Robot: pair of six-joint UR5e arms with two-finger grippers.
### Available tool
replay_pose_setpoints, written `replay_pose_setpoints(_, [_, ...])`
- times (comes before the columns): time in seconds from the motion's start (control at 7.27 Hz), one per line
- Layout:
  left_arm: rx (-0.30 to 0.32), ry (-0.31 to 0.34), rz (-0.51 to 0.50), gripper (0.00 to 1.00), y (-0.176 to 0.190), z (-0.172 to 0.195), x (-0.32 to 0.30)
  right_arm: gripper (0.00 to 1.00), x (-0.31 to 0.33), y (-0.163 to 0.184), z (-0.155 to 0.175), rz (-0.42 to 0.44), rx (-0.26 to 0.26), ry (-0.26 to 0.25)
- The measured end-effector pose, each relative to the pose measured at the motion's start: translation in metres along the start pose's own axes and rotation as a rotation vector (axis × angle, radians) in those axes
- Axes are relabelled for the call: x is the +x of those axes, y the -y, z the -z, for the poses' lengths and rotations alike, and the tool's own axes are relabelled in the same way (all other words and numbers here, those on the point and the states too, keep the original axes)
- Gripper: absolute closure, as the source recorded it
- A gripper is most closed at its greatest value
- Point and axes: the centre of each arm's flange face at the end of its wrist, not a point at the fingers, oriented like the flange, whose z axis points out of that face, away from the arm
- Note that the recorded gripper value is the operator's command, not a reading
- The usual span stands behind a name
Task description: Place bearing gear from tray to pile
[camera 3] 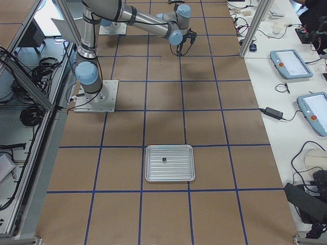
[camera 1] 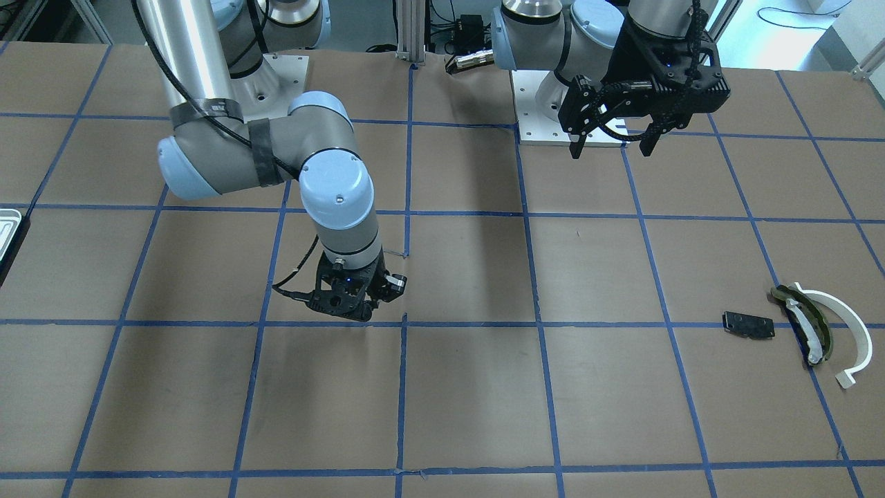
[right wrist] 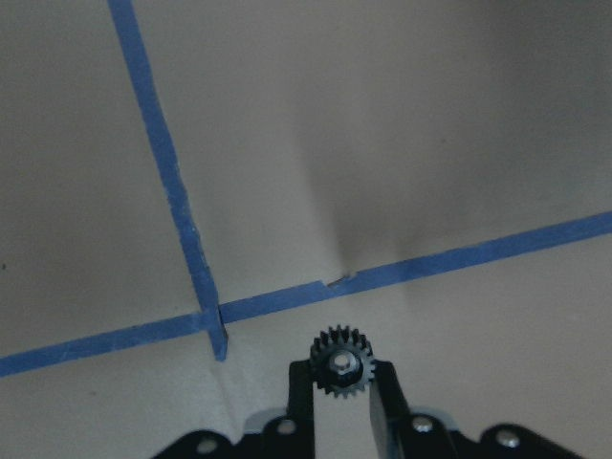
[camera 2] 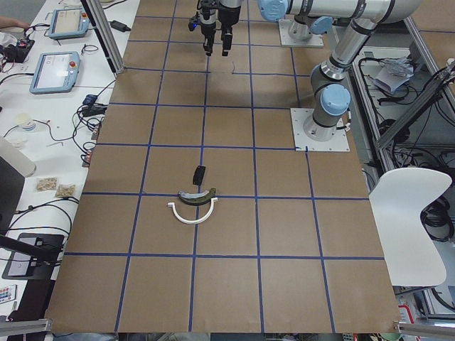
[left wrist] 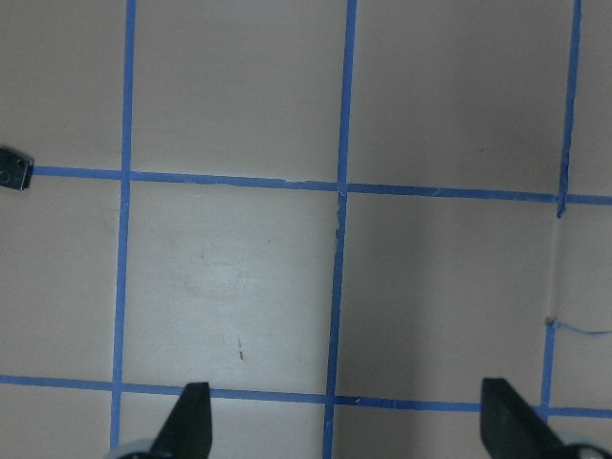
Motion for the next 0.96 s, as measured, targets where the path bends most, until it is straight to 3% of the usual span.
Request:
replay_pose_setpoints(0.14, [0.001, 0.002, 0.000, 0.00, 0.000, 0.000, 0.000, 0.10, -0.012, -0.011, -0.018, 0.018, 0.003, 0.033])
replay_pose_setpoints(0.28, [0.001, 0.002, -0.001, 0.00, 0.000, 0.001, 0.000, 0.00, -0.018, -0.017, -0.025, 0.029, 0.005, 0.052])
replay_pose_setpoints(0.55, [0.000, 0.003, -0.001, 0.00, 0.000, 0.000, 0.000, 0.00, -0.018, -0.013, -0.019, 0.028, 0.018, 0.065])
replay_pose_setpoints(0.96, [0.001, 0.003, 0.000, 0.00, -0.001, 0.000, 0.000, 0.00, 0.047, 0.034, 0.040, 0.063, 0.040, 0.051])
